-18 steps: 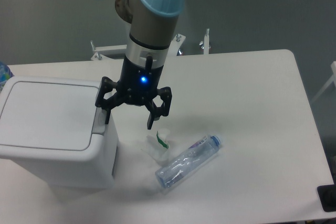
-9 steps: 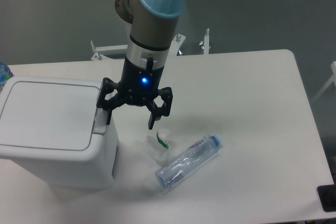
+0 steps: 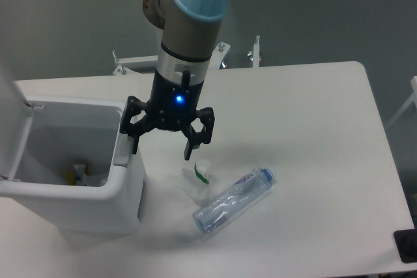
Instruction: Open the trash can
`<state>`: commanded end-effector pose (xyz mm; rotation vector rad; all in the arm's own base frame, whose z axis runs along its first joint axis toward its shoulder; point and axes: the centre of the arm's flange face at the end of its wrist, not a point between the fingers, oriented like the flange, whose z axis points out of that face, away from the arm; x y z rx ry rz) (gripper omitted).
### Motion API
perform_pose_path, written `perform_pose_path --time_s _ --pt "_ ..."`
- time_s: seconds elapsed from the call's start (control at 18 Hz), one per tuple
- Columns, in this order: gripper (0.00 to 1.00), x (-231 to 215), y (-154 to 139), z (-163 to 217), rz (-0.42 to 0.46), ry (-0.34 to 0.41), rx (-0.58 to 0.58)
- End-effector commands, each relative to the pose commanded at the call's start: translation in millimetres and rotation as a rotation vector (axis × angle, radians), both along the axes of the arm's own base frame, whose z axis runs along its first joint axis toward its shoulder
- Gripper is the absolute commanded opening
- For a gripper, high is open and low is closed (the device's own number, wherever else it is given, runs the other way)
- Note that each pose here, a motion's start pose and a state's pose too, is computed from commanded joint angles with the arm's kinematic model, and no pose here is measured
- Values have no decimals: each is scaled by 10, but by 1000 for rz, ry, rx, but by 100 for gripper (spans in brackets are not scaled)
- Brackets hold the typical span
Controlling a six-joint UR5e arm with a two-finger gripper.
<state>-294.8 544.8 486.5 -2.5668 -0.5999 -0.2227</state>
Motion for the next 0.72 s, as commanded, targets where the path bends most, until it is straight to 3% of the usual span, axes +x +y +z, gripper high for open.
perform_pose_path --time_s 0.33,0.5,0.72 --pt "100 -671 -193 24 62 58 27" --pt "100 -1013 -146 -157 7 127 20" --pt "100 -1477 -194 -673 -61 270 -138"
